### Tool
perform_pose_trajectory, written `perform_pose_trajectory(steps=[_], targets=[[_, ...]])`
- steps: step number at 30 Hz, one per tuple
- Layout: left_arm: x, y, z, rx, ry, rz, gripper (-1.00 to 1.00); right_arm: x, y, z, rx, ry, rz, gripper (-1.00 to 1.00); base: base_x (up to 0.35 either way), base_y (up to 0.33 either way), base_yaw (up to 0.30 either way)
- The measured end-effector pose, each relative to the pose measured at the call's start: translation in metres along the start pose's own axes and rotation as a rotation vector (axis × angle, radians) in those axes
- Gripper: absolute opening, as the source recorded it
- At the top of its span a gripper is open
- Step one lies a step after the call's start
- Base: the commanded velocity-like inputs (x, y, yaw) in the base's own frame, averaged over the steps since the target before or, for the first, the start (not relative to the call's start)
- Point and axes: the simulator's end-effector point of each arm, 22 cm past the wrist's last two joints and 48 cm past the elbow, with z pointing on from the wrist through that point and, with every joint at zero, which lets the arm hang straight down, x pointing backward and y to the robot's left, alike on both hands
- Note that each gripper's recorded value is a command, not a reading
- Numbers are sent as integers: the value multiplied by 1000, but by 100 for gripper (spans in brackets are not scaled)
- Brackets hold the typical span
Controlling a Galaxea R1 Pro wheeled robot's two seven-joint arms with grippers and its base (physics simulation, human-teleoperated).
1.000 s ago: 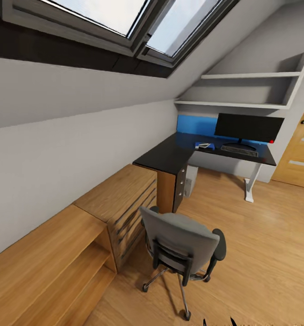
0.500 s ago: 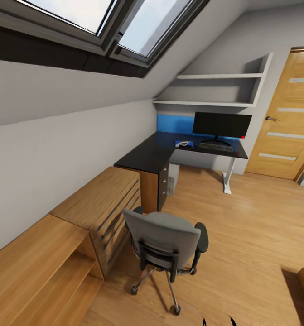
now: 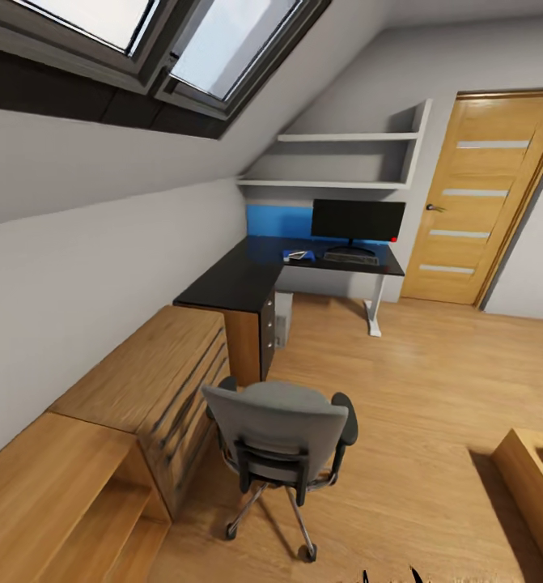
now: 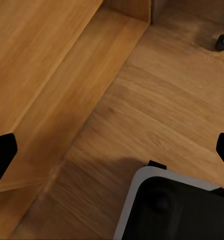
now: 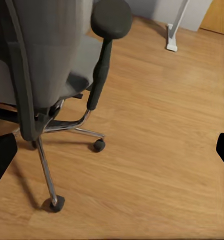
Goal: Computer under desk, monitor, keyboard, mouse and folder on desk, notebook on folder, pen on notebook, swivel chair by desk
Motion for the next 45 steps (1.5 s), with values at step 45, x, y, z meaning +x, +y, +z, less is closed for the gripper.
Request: perform_pose_trajectory(steps=[45], targets=[[-1, -1, 0, 3, -5, 0, 100, 2, -2, -1, 0, 4, -6, 100, -17, 67, -155]])
